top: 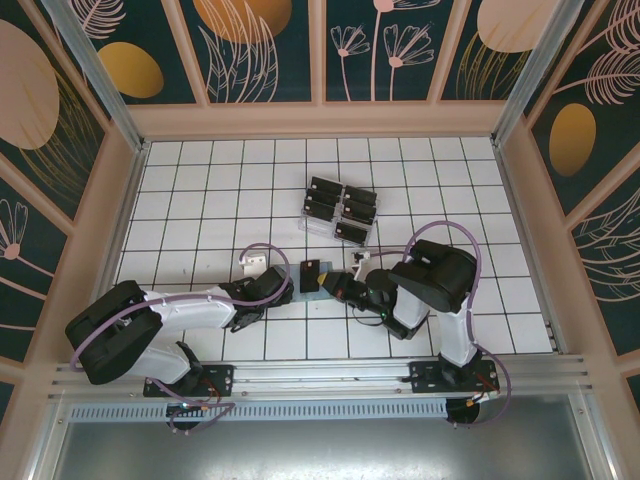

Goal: Put the credit cards into the card holder
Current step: Insert the credit card into the card slot.

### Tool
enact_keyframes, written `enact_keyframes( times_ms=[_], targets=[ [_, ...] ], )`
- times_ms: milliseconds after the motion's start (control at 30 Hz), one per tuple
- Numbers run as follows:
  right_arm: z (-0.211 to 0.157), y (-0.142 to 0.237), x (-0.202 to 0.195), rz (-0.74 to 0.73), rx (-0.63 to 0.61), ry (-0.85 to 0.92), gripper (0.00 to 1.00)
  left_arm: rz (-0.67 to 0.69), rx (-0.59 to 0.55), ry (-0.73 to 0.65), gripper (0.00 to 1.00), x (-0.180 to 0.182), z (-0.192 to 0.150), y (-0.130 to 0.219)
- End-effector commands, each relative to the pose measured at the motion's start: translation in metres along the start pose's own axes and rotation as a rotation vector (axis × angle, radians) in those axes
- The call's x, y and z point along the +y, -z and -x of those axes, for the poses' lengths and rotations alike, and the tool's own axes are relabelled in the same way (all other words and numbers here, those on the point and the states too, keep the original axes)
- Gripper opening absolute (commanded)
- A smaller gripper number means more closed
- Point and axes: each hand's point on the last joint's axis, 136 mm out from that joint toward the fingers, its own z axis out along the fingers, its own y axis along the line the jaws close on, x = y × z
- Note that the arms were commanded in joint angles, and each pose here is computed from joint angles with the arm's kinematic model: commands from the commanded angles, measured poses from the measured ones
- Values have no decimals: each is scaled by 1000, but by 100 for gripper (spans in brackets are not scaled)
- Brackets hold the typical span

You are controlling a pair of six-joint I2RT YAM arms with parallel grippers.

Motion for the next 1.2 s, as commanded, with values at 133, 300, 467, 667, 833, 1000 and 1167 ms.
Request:
enact_keyframes(
  times_ms=[133, 300, 467, 667, 833, 1000, 1167],
  targets=[
    [-5, -5, 6, 30, 9, -1, 0, 127, 116, -80, 99, 41, -37, -6],
    [-6, -5, 5, 25, 13, -3, 0, 127, 115, -79, 98, 41, -37, -5],
    [-7, -3, 2, 10, 12, -6, 0, 126, 116, -79, 99, 42, -38, -6],
    [-10, -2, -4, -14, 20, -14, 0, 125, 116, -78, 99, 41, -37, -6],
    [-13, 3, -8, -30, 24, -21, 0, 126, 115, -78, 99, 41, -37, -6],
    [-15, 4, -10, -33, 31, -28, 0, 125, 115, -79, 99, 41, -37, -5],
    [-20, 3, -11, -35, 42, -39, 0, 124, 115, -78, 99, 41, -37, -6]
  ],
)
